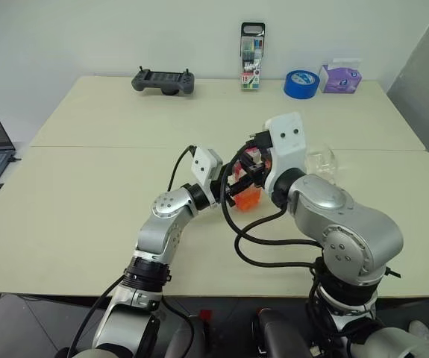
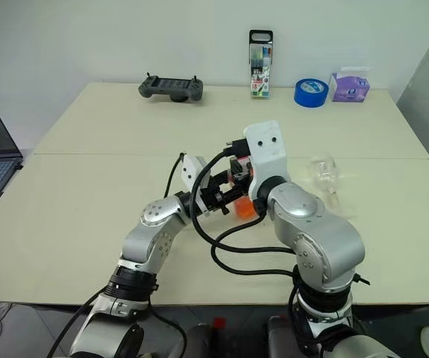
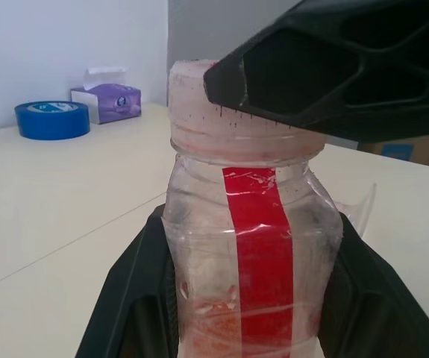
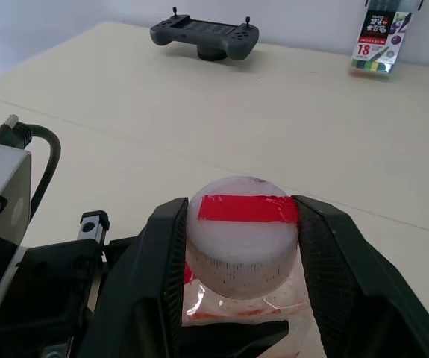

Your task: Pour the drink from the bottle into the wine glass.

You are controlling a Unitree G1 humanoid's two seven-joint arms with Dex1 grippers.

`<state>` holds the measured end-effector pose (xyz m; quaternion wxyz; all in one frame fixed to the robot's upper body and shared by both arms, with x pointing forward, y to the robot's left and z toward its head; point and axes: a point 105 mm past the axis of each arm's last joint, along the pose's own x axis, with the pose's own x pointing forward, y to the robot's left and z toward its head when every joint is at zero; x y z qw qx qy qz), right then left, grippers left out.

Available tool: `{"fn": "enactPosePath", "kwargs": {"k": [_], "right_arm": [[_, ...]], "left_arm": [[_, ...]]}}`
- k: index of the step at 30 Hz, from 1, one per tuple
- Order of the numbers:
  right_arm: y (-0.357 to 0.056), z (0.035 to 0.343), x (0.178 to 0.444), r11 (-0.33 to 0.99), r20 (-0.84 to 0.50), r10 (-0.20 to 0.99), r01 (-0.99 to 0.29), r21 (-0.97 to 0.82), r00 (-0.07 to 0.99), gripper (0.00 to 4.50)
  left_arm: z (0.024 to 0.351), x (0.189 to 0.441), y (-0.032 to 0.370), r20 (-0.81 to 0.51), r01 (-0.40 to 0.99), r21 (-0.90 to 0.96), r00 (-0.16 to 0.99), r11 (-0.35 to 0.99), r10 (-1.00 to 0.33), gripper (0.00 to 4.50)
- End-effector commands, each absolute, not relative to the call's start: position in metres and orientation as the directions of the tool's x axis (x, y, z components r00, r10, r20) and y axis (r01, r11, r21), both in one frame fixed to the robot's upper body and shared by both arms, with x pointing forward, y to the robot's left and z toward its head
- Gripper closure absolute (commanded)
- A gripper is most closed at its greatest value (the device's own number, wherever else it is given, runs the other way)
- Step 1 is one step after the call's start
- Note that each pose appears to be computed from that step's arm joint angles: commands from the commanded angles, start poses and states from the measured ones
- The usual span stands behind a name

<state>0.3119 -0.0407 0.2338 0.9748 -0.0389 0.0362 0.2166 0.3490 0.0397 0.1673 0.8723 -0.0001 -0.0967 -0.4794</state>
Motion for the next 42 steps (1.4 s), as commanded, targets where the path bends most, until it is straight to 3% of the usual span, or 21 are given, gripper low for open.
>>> {"fn": "enactPosePath", "kwargs": {"k": [1,4,7,9,10,16,20,26,30,42], "right_arm": [[-0.04,0.233,0.309,0.864,-0.108,0.492,-0.5,-0.064,0.864,2.68],[-0.024,0.235,0.285,0.662,-0.089,0.739,-0.744,-0.09,0.668,2.68],[-0.023,0.226,0.255,0.308,-0.117,0.944,-0.951,-0.025,0.309,2.68],[-0.035,0.212,0.246,0.1,-0.254,0.961,-0.994,-0.04,0.107,2.68],[-0.04,0.211,0.251,0.062,-0.301,0.95,-0.996,-0.065,0.079,2.68],[-0.053,0.231,0.301,0.07,-0.348,0.926,-0.972,-0.224,0.147,2.68],[-0.057,0.243,0.308,0.104,-0.284,0.944,-0.971,-0.217,0.165,2.68],[-0.06,0.266,0.317,0.32,-0.107,0.926,-0.902,-0.29,0.363,0.62],[-0.065,0.259,0.313,0.52,-0.058,0.828,-0.802,-0.293,0.558,0.59],[-0.046,0.252,0.29,0.873,0.045,0.479,-0.471,-0.126,0.876,0.59]], "left_arm": [[0.194,0.346,0.042,0.252,0.821,0.158,0.503,0.548,-0.827,2.68],[0.195,0.345,0.042,0.255,0.822,0.158,0.501,0.547,-0.827,2.68],[0.195,0.344,0.038,0.253,0.833,0.16,0.485,0.53,-0.837,2.69],[0.196,0.342,0.036,0.252,0.84,0.166,0.47,0.516,-0.846,2.69],[0.198,0.342,0.036,0.253,0.842,0.17,0.466,0.513,-0.848,2.69],[0.203,0.344,0.039,0.26,0.833,0.189,0.469,0.521,-0.844,2.7],[0.203,0.343,0.039,0.263,0.83,0.189,0.473,0.525,-0.841,2.7],[0.202,0.341,0.036,0.267,0.832,0.182,0.471,0.524,-0.841,2.73],[0.201,0.341,0.035,0.262,0.838,0.178,0.466,0.516,-0.845,2.74],[0.197,0.342,0.036,0.248,0.841,0.17,0.467,0.513,-0.849,2.74]]}}
